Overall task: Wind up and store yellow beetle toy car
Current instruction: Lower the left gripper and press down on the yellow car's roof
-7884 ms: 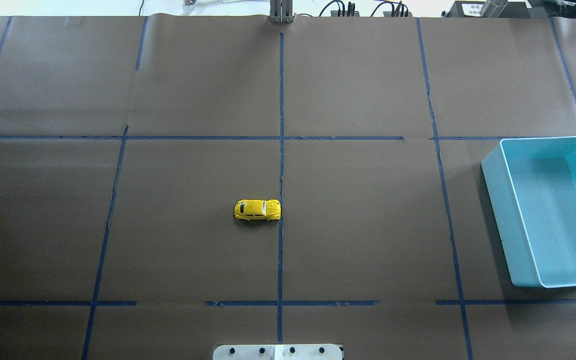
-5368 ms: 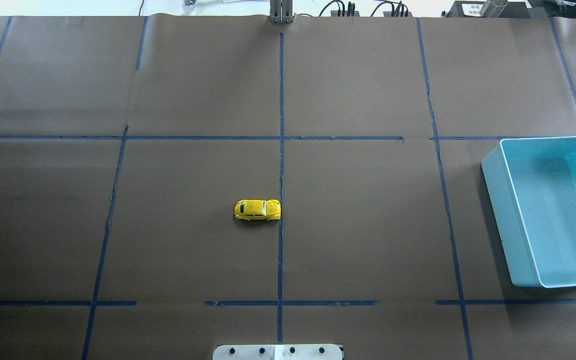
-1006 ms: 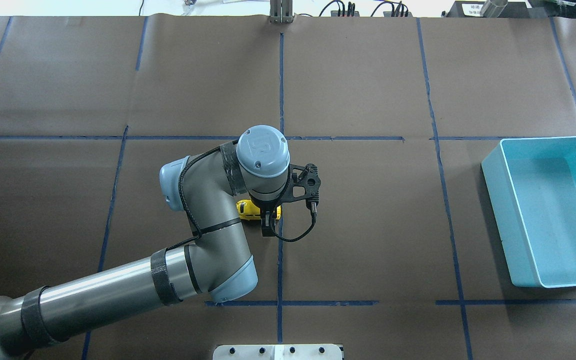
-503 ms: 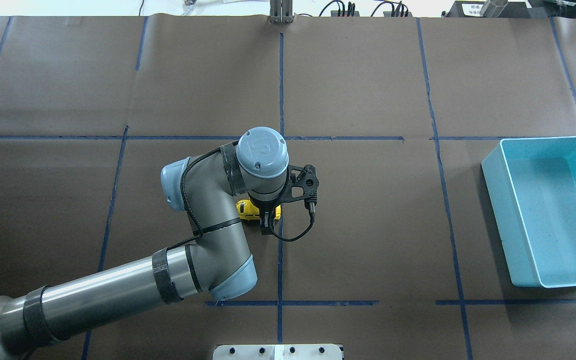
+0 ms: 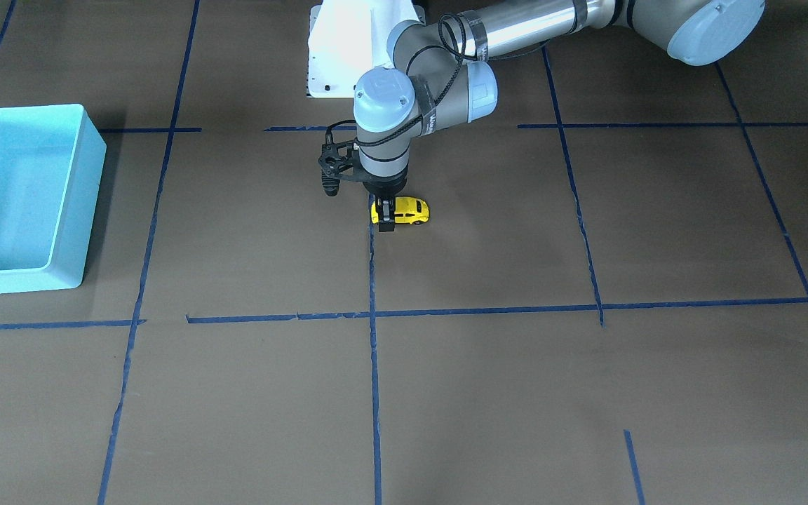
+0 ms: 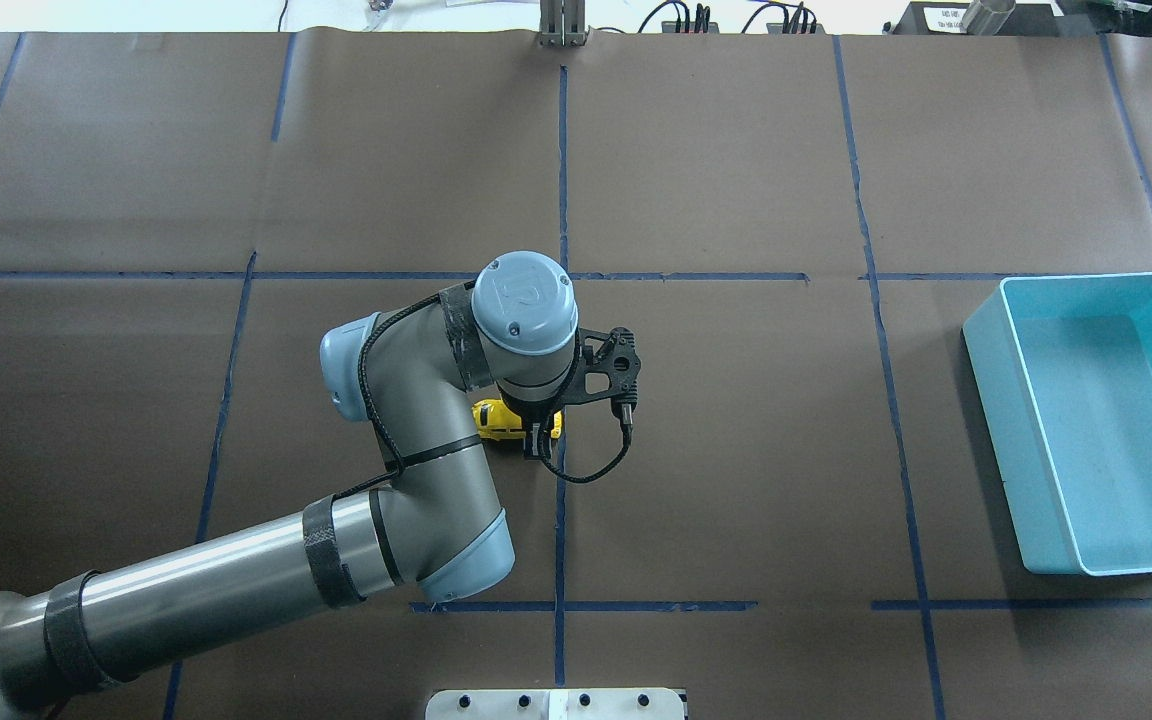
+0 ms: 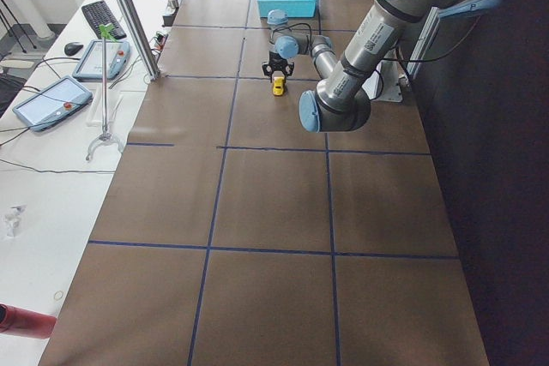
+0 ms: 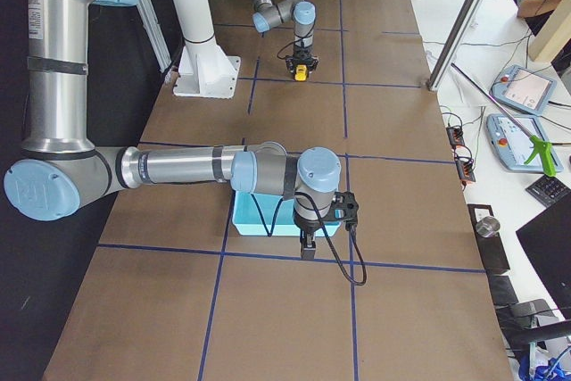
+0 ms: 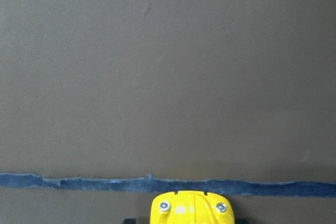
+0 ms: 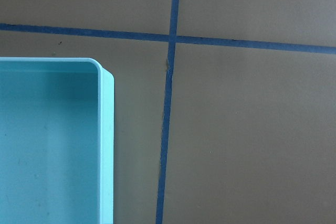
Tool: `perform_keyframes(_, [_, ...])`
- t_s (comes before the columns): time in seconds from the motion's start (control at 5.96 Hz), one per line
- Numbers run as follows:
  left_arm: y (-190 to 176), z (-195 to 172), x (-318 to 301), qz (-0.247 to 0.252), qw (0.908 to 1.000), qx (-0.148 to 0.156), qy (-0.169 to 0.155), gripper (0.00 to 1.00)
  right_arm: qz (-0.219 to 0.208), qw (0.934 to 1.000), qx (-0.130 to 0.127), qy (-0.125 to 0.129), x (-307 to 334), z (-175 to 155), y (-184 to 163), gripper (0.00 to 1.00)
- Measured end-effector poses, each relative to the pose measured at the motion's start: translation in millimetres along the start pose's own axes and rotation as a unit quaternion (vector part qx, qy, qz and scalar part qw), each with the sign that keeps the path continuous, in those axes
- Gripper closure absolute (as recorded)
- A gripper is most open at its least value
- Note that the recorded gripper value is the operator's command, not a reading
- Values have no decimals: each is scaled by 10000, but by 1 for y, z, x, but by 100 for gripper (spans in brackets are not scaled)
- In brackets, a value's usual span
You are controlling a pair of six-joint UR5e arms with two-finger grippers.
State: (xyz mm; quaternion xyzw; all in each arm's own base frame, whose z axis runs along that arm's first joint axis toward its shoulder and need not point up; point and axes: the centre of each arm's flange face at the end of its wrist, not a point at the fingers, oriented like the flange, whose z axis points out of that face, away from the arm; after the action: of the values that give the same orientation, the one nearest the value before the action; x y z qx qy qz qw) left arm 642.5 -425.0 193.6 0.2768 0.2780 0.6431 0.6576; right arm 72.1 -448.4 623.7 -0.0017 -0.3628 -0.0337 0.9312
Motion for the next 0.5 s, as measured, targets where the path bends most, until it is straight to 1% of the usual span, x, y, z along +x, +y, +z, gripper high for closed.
perform_keyframes(0.17, [1, -5, 0, 9, 10000, 31, -10, 96, -8, 10000, 7, -5, -1, -1, 0, 0])
perform_keyframes(0.34, [2, -10, -1, 12, 10000, 64, -31, 100, -2, 10000, 0, -10, 0, 0, 0, 0])
perform_keyframes(0.5, [4, -18, -5, 4, 9999, 111, -44, 100, 9, 10000, -12, -13, 1, 1, 1, 0])
